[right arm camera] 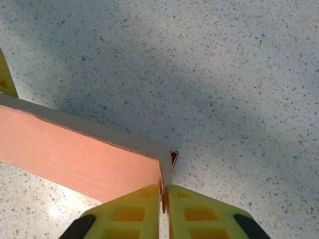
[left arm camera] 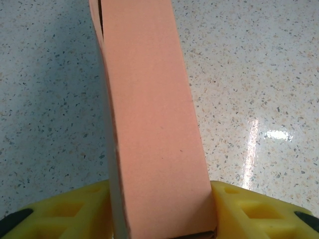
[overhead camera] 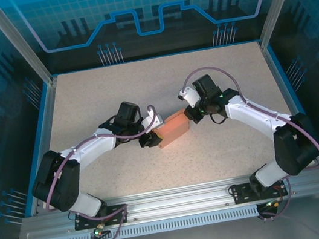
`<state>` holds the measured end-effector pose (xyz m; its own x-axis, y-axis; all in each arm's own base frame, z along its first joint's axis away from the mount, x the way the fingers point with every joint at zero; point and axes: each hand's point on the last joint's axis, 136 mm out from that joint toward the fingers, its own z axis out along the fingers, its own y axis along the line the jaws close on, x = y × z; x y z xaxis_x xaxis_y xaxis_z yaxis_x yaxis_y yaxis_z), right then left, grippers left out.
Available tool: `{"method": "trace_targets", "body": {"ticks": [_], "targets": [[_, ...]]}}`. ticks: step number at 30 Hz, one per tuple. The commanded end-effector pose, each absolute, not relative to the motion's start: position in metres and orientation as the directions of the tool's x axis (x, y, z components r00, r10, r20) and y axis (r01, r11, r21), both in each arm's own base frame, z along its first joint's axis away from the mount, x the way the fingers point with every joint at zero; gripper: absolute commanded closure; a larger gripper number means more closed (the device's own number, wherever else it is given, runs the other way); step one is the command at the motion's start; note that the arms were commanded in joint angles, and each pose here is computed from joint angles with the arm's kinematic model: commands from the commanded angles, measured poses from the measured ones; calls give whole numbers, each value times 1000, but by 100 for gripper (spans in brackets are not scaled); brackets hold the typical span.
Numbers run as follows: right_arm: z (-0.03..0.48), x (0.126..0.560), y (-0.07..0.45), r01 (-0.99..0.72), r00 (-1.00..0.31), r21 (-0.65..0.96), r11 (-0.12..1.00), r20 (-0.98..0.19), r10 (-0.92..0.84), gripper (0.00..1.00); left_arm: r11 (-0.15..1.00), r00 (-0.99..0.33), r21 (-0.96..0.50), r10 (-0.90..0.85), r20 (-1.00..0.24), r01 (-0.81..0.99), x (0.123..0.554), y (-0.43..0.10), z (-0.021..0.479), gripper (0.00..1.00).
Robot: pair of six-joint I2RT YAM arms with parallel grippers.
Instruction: Fold the paper box
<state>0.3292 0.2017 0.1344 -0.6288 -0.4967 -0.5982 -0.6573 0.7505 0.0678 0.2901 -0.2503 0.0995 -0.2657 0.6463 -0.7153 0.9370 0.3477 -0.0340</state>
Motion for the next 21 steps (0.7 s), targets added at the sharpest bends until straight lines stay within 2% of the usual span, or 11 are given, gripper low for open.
{"method": "trace_targets", "body": {"ticks": [1,10,21], "targets": [[143,328,203,-638,-661,114,761,-588,-466,90,354,-272,-31,657,-703,935,293,-251,100,50],[144,322,202,-531,-767,206,822,-530,-362,91,368,-284,-29,662,-693,929,296,-249,99,50],[137,320,210,-470,-813,236,850,-492,-313,91,380,-296,-33,661,-690,924,296,-249,98,50]]}}
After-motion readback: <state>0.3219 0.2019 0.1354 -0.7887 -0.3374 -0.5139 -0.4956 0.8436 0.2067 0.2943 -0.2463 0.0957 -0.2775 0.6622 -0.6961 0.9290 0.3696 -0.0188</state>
